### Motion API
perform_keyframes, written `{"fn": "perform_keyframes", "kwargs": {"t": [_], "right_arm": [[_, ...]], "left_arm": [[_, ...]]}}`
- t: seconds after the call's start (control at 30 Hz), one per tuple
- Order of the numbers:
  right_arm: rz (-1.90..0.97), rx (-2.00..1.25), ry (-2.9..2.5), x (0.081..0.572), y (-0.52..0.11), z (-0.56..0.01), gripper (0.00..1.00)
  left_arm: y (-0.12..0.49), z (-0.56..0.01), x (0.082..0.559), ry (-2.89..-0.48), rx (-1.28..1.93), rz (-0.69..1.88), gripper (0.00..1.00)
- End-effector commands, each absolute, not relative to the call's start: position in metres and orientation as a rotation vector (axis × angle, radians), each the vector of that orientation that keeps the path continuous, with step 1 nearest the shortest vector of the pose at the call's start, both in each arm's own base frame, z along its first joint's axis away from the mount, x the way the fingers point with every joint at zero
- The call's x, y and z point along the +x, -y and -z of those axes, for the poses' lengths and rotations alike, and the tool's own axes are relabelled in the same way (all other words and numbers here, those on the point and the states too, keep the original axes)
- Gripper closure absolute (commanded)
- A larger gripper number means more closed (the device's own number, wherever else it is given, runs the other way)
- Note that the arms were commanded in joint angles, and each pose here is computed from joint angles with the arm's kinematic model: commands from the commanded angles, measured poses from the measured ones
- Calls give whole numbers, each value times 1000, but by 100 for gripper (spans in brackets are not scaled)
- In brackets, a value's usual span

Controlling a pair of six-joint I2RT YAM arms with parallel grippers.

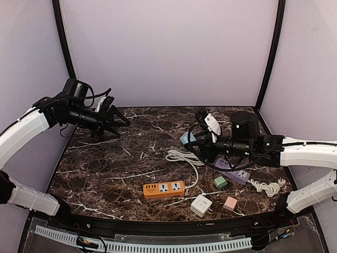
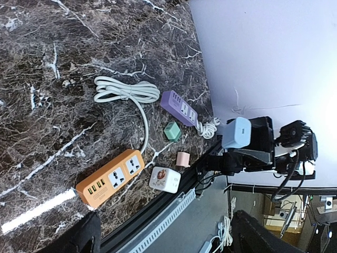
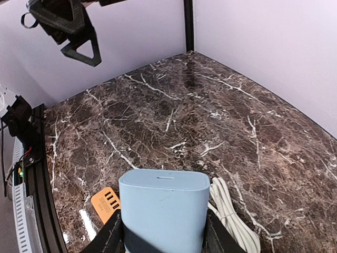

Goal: Insert the plug

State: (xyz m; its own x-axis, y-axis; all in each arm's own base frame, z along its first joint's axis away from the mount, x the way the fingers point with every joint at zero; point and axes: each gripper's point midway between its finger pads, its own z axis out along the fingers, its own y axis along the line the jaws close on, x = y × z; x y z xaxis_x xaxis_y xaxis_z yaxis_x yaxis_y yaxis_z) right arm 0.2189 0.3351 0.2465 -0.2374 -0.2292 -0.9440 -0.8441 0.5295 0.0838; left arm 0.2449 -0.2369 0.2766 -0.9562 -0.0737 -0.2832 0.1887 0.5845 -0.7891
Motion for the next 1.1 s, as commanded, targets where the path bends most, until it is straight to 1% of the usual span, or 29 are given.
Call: {"fn": "perform_keyframes", "kwargs": {"t": [0.0,0.27,0.47,0.67,0.83,1.07], "right_arm": [[-870,-1024,-1671,209,-362,-256,100],[-932,-1113,-1650,198,-378,-255,100],[-957,-1168,-1635,188,-384,-256,100],[-987,-1209,-1626,178,-390,-255,100],[-972,-1258,-1601,172,-395,-253,100],[-944,-1295,-1593,170,-399,-250,100]], "left_arm": [[250,-295,244,-2473,160,1408,14],[280,-288,247,-2511,251,1422,17],[315,-283,236,-2543,386,1436,20],[344,-286,221,-2546,515,1508,26],[356,-287,213,-2553,576,1558,29],[364,-275,202,-2627,634,1532,32]]}}
